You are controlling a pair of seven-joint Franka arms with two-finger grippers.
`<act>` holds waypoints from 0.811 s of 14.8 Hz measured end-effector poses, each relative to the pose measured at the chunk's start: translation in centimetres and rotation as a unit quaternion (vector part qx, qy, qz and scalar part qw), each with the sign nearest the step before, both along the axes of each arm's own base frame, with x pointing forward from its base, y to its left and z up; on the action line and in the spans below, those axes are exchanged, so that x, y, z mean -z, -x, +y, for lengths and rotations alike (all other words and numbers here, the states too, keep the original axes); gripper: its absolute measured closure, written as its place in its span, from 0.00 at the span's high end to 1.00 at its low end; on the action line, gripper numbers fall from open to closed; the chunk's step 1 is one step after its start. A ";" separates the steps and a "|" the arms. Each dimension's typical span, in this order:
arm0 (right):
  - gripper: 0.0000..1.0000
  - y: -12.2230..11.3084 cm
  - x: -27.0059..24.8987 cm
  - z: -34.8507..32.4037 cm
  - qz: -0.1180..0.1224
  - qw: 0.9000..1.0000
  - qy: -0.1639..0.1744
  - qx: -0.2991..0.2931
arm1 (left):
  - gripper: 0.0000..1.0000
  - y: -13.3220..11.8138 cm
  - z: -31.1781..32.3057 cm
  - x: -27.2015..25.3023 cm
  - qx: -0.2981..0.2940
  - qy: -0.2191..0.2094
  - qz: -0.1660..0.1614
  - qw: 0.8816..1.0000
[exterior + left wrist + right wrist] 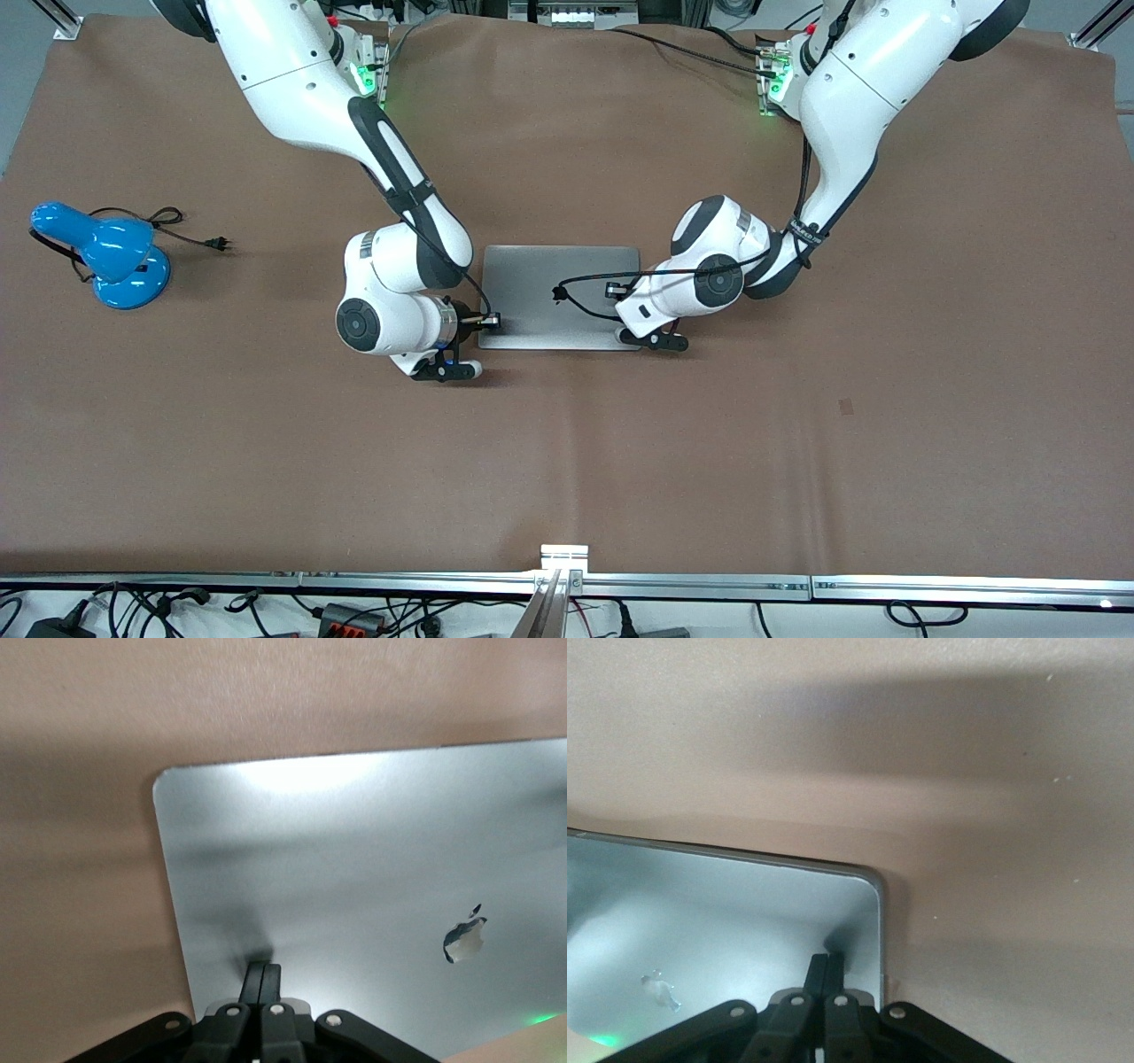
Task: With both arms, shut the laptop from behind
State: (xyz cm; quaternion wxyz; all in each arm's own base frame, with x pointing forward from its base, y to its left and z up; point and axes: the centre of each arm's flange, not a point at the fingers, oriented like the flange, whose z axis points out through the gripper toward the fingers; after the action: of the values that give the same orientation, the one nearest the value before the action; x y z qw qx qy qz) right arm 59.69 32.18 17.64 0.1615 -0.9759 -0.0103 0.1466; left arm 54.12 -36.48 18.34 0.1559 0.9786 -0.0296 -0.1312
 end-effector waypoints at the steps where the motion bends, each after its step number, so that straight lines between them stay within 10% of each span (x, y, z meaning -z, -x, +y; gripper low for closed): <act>1: 0.01 0.0 0.0 0.0 -0.002 1.000 0.002 -0.002 | 0.01 -0.3 0.1 -0.6 0.000 -0.001 -0.002 1.000; 7: 0.01 -2.5 -3.5 -1.4 -0.034 0.999 0.015 -0.008 | 0.01 -1.4 2.4 -9.0 0.004 -0.036 0.003 0.999; 12: 0.01 -5.7 -17.9 -7.3 -0.053 0.995 0.069 -0.043 | 0.01 -2.5 9.2 -17.6 -0.009 -0.076 0.010 0.997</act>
State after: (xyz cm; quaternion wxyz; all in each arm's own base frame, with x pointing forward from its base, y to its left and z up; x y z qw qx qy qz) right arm 65.39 24.90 35.57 0.0862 -0.9898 -0.0502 0.1015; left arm 56.65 -27.29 35.98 0.0829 0.9865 -0.0093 -0.1412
